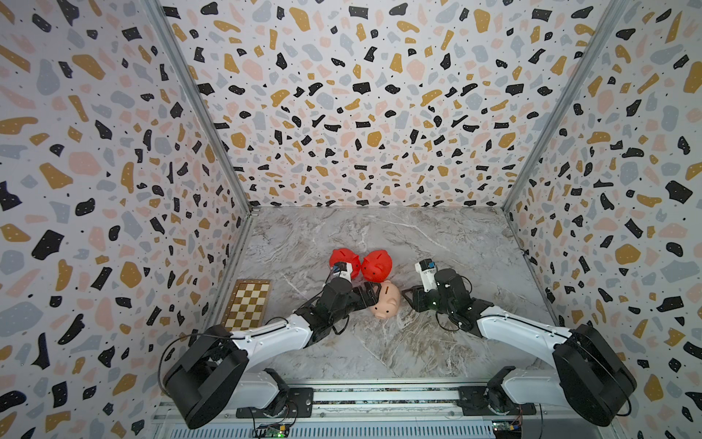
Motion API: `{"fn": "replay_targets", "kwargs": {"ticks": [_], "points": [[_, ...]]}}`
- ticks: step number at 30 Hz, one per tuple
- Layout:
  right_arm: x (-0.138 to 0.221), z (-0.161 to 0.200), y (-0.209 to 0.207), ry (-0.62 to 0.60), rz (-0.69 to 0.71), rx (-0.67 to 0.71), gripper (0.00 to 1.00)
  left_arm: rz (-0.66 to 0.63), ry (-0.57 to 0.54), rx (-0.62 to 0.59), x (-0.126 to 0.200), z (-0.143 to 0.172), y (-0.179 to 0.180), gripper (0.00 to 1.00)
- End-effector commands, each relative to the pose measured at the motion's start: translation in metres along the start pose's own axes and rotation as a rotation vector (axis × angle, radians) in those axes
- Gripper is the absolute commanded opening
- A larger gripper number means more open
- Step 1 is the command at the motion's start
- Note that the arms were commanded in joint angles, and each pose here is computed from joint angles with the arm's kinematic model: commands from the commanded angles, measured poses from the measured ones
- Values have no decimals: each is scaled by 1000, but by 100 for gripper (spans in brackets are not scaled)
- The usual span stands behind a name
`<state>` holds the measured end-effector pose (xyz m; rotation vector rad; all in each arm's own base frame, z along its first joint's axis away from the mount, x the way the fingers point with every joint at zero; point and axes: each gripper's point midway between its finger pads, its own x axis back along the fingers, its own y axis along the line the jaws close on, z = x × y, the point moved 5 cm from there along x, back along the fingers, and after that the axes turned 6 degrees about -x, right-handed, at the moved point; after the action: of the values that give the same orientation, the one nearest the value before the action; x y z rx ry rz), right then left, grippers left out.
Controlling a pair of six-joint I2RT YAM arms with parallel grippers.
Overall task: Open piggy banks
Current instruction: Adjust the piggy bank at the center of the board.
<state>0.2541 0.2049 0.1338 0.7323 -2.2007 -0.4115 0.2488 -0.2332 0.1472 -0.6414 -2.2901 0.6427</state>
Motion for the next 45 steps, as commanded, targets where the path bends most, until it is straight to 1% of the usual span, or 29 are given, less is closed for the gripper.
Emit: {"fn": "replay_targets", "kwargs": {"ticks": [1, 3, 7, 10, 13, 16, 21, 24, 27, 29, 34, 36, 40, 42, 45], "points": [[7, 0, -6, -8, 23, -15, 40, -27, -22, -83, -4, 2, 2, 99], [8, -2, -7, -17, 25, -23, 40, -33, -19, -88, -5, 4, 4, 99], [9, -7, -4, -9, 37, -42, 40, -33, -37, -126, -2, -1, -1, 99], [11, -10, -2, 4, 40, -70, 40, -22, -64, -146, 1, -8, -6, 99], [11, -11, -2, 11, 49, -88, 40, 17, -113, -164, 2, -13, -12, 99], [11, -10, -4, 22, 64, -90, 40, 31, -150, -157, 0, -12, -11, 99], [12, -3, -3, 43, 33, -79, 40, 22, -195, -149, -1, 2, -9, 99], [16, 2, -3, 16, 16, -70, 40, 6, -218, -173, -4, 12, -8, 99], [20, 6, -5, 4, 11, -65, 40, 6, -241, -169, -8, 17, -6, 99], [24, 6, -4, -3, 3, -58, 40, 4, -246, -171, -13, 21, -3, 96], [30, 7, -5, -23, 8, -43, 40, -6, -271, -151, -21, 25, 4, 93], [29, 9, -6, -17, 6, -38, 39, -2, -281, -148, -24, 26, 5, 90], [27, 13, -8, -12, 2, -39, 39, -6, -285, -137, -30, 32, 11, 77], [26, 15, -8, -12, -7, -40, 39, -8, -300, -115, -31, 36, 18, 73], [24, 15, -7, -14, -14, -38, 39, -15, -313, -70, -32, 43, 29, 62]]}}
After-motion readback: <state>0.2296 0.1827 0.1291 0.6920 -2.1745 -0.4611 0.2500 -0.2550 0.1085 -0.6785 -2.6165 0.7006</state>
